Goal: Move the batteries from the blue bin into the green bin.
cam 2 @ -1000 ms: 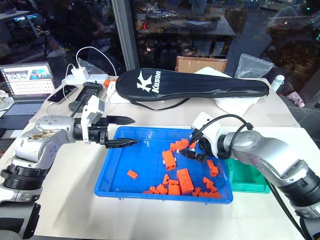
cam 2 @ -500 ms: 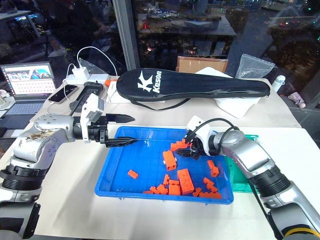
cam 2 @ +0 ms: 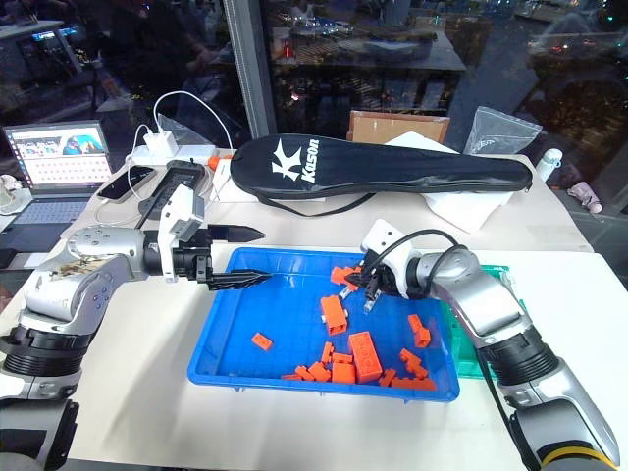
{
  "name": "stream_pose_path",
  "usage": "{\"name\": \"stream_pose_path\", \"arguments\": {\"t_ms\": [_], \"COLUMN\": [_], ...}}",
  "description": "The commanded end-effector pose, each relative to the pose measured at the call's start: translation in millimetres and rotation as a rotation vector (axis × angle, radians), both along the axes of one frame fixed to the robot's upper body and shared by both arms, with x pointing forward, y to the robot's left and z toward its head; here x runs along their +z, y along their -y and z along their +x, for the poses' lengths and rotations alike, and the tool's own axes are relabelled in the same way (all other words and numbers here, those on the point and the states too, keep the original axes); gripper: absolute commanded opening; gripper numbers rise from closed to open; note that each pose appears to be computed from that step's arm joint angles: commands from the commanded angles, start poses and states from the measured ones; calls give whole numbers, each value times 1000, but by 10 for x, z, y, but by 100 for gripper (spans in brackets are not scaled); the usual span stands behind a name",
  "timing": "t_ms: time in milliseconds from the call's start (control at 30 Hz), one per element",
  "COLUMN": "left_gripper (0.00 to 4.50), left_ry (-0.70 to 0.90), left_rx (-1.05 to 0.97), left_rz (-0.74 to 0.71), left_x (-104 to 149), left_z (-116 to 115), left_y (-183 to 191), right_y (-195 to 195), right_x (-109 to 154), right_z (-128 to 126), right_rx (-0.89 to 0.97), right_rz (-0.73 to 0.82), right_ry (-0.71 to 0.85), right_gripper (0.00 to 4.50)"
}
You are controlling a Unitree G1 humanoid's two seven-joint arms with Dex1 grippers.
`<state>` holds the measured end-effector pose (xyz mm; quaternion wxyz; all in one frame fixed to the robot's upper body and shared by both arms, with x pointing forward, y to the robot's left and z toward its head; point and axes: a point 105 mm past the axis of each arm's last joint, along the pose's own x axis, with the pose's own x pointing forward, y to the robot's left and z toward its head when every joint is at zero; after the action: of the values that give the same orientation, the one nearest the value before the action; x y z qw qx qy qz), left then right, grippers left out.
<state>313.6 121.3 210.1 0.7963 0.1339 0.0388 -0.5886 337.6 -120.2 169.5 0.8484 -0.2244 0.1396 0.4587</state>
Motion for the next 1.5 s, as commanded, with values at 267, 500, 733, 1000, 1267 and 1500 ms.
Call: {"name": "stream_pose_path", "arguments": {"t_ms": [267, 500, 733, 1000, 1267, 1500], "left_gripper": [450, 450, 450, 450, 450, 450], "left_ry": [60, 50, 43, 46, 52, 74], "left_rx": [-33, -52, -49, -40, -19, -14], "left_rz": [5, 22, 27, 31, 35, 20], "left_x": [69, 30, 34, 43, 40, 74], "left_z": [40, 17, 7, -2, -8, -8], "left_y": [66, 81, 53, 37, 3, 17], "right_y": [363, 369, 414, 607, 386, 284], "right_x": [144, -50, 117, -59, -416, -548], "right_z": [-831, -1097, -846, -117, -115, 7], "right_rx": [114, 148, 83, -139, -113, -137], "right_rz": [45, -23, 27, -128, -147, -156], "right_ry": [-376, -503, -386, -158, -281, -268], "right_gripper": [48, 205, 441, 447, 447, 447]}}
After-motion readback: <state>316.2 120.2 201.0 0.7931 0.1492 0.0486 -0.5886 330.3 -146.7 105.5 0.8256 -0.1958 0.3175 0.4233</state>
